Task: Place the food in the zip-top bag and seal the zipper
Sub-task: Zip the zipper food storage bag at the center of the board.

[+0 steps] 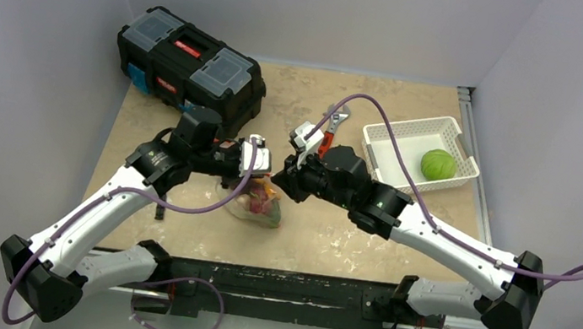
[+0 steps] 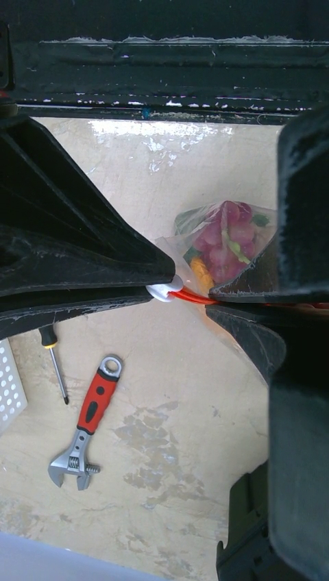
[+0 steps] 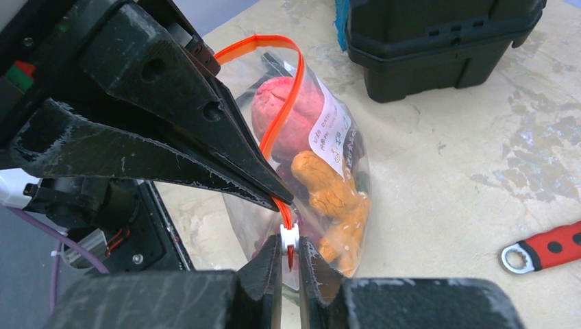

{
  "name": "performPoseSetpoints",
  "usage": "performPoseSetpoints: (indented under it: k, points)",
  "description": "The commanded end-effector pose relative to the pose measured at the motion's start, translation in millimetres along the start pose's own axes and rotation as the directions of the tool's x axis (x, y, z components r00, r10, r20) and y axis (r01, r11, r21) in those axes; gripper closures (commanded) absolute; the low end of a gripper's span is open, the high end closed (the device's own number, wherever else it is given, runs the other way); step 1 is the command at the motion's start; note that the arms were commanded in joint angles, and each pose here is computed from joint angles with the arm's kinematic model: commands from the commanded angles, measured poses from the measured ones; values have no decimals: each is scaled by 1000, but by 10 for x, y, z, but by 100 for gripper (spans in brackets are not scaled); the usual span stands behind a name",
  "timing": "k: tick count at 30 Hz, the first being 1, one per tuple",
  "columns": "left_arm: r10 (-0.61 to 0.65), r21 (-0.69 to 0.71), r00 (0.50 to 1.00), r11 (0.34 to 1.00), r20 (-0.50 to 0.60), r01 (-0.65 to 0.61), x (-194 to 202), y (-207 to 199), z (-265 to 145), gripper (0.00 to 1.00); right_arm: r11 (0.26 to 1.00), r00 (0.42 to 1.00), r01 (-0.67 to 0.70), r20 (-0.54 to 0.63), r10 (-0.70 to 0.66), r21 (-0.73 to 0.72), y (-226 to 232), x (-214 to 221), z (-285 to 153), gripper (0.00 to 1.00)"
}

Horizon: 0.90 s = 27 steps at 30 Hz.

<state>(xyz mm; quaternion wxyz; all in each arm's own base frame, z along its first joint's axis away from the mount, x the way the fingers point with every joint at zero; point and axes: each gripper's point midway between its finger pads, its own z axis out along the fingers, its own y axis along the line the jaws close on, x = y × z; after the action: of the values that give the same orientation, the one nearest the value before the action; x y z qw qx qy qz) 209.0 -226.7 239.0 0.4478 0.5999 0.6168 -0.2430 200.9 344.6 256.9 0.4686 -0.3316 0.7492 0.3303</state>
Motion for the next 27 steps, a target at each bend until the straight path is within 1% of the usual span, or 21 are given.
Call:
performPoseSetpoints:
  k: [1, 2, 10, 16, 20, 22, 27]
  points:
    - [29, 7, 997, 1000, 67, -30, -186, 19, 0, 100, 998, 996, 36, 80, -32, -45, 90, -300, -16, 98]
    - [30, 6, 997, 1000, 68, -30, -189, 20, -5, 100, 998, 996, 39, 81, -35, -51, 100, -303, -8, 100]
    - [32, 20, 996, 999, 79, -33, -221, -10, -21, 100, 997, 996, 52, 74, -48, -61, 113, -301, 85, 100]
    - [35, 31, 995, 999, 91, -38, -247, -37, -32, 100, 995, 994, 58, 99, -50, -79, 145, -337, 170, 99]
    - [34, 35, 995, 999, 90, -38, -244, -43, -29, 100, 990, 991, 70, 118, -56, -121, 218, -362, 215, 98]
    - [36, 36, 995, 999, 93, -40, -251, -49, -32, 100, 985, 987, 79, 150, -56, -153, 279, -420, 239, 98]
    - [40, 34, 995, 998, 96, -43, -260, -51, -44, 100, 974, 988, 72, 150, -40, -213, 383, -400, 309, 98]
